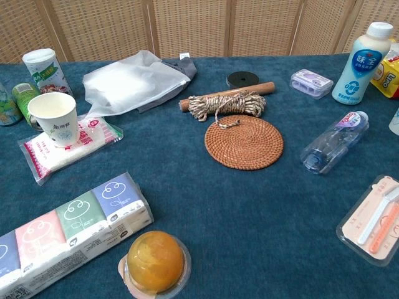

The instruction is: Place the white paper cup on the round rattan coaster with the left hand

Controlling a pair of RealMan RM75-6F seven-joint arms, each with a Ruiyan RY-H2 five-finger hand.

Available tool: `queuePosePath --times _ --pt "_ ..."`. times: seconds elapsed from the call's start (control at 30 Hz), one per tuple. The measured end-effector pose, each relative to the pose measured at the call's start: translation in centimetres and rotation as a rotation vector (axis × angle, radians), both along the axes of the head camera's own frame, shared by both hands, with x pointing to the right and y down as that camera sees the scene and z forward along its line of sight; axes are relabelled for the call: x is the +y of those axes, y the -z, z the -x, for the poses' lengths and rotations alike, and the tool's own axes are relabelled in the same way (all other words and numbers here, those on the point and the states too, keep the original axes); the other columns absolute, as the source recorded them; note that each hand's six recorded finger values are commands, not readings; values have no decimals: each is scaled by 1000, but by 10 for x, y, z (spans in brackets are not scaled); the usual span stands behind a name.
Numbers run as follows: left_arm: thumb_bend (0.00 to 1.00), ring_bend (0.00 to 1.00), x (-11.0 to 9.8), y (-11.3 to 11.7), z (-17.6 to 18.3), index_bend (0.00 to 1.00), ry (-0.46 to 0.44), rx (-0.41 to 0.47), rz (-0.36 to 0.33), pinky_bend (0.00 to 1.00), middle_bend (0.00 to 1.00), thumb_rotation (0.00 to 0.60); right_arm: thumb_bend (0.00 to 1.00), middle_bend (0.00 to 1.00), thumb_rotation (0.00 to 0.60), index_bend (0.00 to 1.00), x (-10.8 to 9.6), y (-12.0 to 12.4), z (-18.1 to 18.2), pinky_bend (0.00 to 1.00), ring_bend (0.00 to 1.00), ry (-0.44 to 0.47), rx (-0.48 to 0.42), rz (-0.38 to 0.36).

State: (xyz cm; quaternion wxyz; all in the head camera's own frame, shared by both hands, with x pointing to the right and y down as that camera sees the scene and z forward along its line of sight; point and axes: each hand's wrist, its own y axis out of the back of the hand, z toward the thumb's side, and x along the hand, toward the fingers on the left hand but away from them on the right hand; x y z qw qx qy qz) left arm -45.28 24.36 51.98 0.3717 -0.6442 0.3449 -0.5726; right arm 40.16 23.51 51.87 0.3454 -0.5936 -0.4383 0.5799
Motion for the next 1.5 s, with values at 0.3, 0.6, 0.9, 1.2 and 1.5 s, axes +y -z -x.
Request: queuePosePath --times 0.3,0.6,0.9,1.2,1.5 --pt "282 0 -1 -2 0 0 3 1 1 0 0 600 0 0 600 0 -1 2 -2 50 0 -4 4 -5" --pt "282 0 -25 -22 -3 0 4 27 -4 0 0 600 0 0 600 0 -5 6 -11 50 0 -32 33 -32" --pt "281 0 -67 -70 -23 0 -25 41 49 0 0 600 0 0 600 0 -6 10 -14 50 0 -42 37 -51" --pt "283 0 -95 -104 -64 0 -53 65 81 0 0 600 0 0 600 0 -6 11 -14 50 0 -42 18 -45" --pt "282 0 -105 -126 -103 0 -102 51 106 0 0 600 0 0 600 0 -4 10 -11 49 0 -31 1 -36"
